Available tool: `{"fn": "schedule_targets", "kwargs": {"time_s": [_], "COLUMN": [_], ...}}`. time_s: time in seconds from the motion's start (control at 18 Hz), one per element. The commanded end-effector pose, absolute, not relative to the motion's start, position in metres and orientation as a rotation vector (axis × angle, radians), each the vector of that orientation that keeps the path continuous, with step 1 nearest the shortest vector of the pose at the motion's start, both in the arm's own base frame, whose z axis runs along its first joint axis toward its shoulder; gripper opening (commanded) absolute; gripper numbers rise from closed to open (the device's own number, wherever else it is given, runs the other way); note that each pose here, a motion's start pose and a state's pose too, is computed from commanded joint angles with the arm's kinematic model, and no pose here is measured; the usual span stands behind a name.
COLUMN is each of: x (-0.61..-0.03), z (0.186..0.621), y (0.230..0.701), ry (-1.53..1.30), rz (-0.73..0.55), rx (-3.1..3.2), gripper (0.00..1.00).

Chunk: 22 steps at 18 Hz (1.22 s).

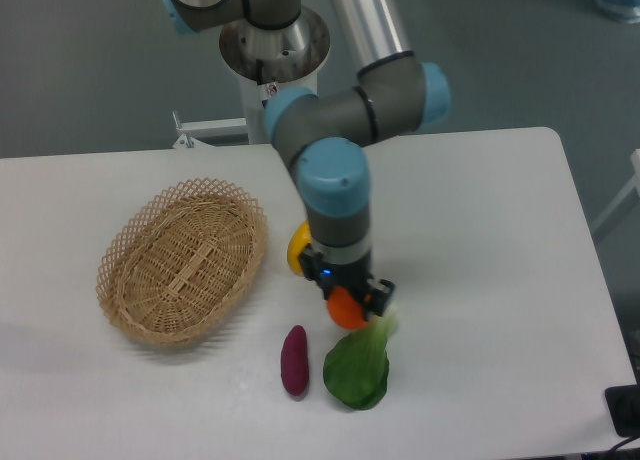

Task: Place the orange in the basket
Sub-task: 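Carry the held orange with the gripper toward the wicker basket, then lower the orange into the basket and open the gripper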

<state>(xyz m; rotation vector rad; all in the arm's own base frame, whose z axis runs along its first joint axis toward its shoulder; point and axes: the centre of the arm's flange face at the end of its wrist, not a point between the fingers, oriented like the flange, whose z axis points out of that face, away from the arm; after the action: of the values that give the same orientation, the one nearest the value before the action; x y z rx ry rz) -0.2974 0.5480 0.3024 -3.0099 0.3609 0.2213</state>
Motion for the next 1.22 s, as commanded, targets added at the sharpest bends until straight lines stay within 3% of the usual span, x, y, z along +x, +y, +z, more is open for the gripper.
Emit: {"fn": "schedule_targets", "kwargs": {"time_s": [0.39, 0.72, 1.06, 1.11, 1.17, 1.22], "x": [-0.191, -0.139, -0.129, -0.13, -0.129, -0.129], "z": [0.306, 0.278, 0.268, 0.267, 0.269, 0.27], "y": [0.587, 0.571, 0.571, 0.571, 0.571, 0.57], "ry": [0.464, 0.556, 0.508, 0.506, 0.51, 0.505], "rz": [0.218, 0.206, 0.227, 0.226, 0.23, 0.231], "rx": [-2.976, -3.038, -3.074, -3.076, -3.071, -3.071], "gripper": [0.54, 0.57, 0.8, 0.86, 1.0, 1.0]}}
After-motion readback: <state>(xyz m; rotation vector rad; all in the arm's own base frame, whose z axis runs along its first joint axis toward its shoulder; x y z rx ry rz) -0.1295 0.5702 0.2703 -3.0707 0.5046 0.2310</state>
